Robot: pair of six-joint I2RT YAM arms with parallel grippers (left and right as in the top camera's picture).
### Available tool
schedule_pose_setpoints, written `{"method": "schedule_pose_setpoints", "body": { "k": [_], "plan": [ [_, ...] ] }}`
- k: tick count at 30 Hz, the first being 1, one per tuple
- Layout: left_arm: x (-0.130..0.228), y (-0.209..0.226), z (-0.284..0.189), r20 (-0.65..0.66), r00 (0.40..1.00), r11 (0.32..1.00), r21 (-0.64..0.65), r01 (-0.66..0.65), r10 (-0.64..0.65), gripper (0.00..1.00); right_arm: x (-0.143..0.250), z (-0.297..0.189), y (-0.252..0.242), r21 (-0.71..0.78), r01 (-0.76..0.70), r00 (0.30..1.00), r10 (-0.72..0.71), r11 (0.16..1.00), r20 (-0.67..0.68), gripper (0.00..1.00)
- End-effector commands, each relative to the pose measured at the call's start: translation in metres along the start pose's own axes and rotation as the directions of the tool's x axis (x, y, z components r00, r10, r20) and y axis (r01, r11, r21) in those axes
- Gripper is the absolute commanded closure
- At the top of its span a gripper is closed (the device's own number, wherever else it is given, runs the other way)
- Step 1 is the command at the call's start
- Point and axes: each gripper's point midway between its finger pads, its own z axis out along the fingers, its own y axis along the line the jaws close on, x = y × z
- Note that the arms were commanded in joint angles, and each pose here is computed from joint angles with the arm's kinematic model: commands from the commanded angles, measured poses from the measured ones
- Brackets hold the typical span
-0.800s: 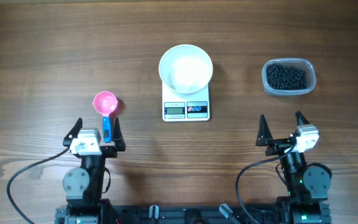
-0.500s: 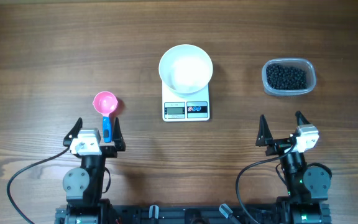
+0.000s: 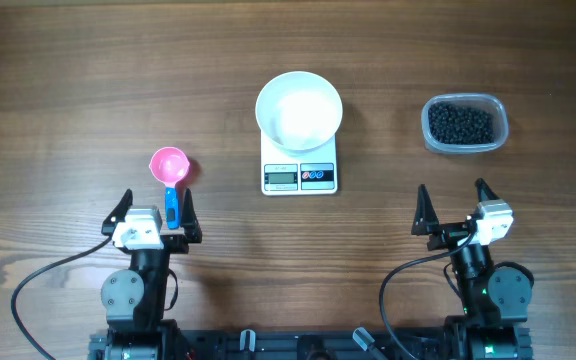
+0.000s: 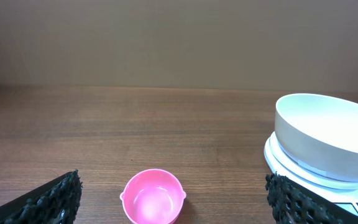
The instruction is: Scoop item into bowl and weigh 150g on scale
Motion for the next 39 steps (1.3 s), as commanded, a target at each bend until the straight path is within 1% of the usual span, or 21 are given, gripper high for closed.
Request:
{"method": "schedule_pose_setpoints", "body": {
  "k": [1,33,34,35,36,38,39],
  "plan": [
    [0.002,0.0,0.0,-0.002,1.0,1.0,0.0,0.006,-0.006,0.0,0.0,0.0,-0.002,0.012,0.011,1.0,-0.011,1.0,0.004,0.0],
    [0.002,-0.001,0.0,-0.002,1.0,1.0,0.004,0.007,-0.007,0.0,0.0,0.0,-0.002,0.012,0.011,1.0,-0.011,1.0,0.004,0.0],
    [0.001,-0.006,0.0,-0.003,0.999,0.999,0.034,0.033,-0.033,0.0,0.0,0.0,-0.002,0.012,0.011,1.0,-0.011,1.0,0.003,0.0],
    [-0.001,-0.019,-0.001,-0.005,0.993,0.987,0.109,0.116,-0.116,0.0,0.0,0.0,-0.002,0.012,0.011,1.0,-0.011,1.0,0.004,0.0],
    [-0.003,-0.035,-0.004,-0.024,0.979,0.959,0.201,0.201,-0.201,0.0,0.0,0.0,-0.002,0.012,0.011,1.0,-0.011,1.0,0.004,0.0],
    [-0.006,-0.062,-0.012,-0.092,0.948,0.881,0.351,0.318,-0.305,0.0,0.0,0.0,-0.002,0.012,0.011,1.0,-0.011,1.0,0.003,0.0],
    [-0.005,-0.08,-0.02,-0.164,0.921,0.813,0.433,0.389,-0.354,0.0,0.0,0.0,-0.002,0.013,0.011,1.0,-0.011,1.0,0.003,0.0]
  ]
}}
